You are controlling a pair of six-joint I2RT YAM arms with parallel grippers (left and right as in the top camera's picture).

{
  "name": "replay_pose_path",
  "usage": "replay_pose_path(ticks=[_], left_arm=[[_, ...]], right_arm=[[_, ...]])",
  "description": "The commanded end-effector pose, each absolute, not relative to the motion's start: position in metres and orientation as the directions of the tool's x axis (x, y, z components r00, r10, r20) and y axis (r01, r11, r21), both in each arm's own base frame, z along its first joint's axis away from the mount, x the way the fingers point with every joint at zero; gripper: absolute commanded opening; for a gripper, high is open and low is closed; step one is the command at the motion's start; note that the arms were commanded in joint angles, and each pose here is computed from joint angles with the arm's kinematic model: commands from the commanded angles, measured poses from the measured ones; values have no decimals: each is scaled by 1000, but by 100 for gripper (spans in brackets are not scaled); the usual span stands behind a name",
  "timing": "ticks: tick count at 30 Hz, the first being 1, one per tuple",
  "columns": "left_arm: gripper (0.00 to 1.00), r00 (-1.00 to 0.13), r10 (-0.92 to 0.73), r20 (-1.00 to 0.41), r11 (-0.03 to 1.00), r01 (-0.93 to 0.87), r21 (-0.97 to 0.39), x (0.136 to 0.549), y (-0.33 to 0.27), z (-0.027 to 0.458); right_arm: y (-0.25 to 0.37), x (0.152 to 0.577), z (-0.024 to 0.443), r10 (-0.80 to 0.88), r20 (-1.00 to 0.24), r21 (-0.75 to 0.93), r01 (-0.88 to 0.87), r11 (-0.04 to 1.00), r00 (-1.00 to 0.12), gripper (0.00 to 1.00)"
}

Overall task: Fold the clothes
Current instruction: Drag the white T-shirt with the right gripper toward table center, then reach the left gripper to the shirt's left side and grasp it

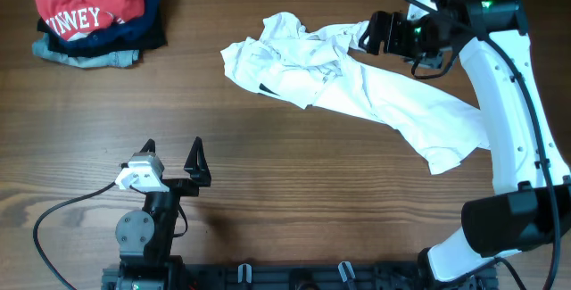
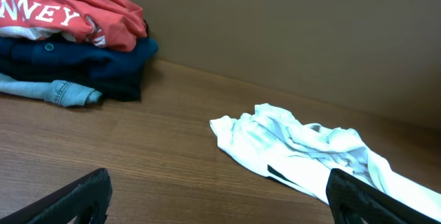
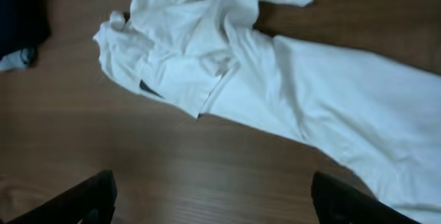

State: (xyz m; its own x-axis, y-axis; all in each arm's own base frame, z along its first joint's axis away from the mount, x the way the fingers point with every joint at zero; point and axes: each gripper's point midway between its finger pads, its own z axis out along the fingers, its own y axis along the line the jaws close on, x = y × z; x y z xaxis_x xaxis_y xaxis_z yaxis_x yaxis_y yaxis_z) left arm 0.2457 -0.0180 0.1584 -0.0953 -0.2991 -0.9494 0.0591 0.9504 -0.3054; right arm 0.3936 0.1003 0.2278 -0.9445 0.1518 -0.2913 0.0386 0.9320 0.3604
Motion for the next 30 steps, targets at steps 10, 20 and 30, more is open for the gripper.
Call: replay_pose_path(ticks=[10,20,30], left_arm=[[100,-96,-367,-925,771,525,-360,219,-93,209],[99,-459,-128,-879,840,420,-342,256,-98,297],[100,-752,176,-635,808,479,-343,333,-236,239]], right_arm=[[84,331,268,241,-291,262,165,951,-926,88],[77,313,287,277,-328,266,193,944,-903,96],[76,315,288,255,-342,258,171,951,-904,100]])
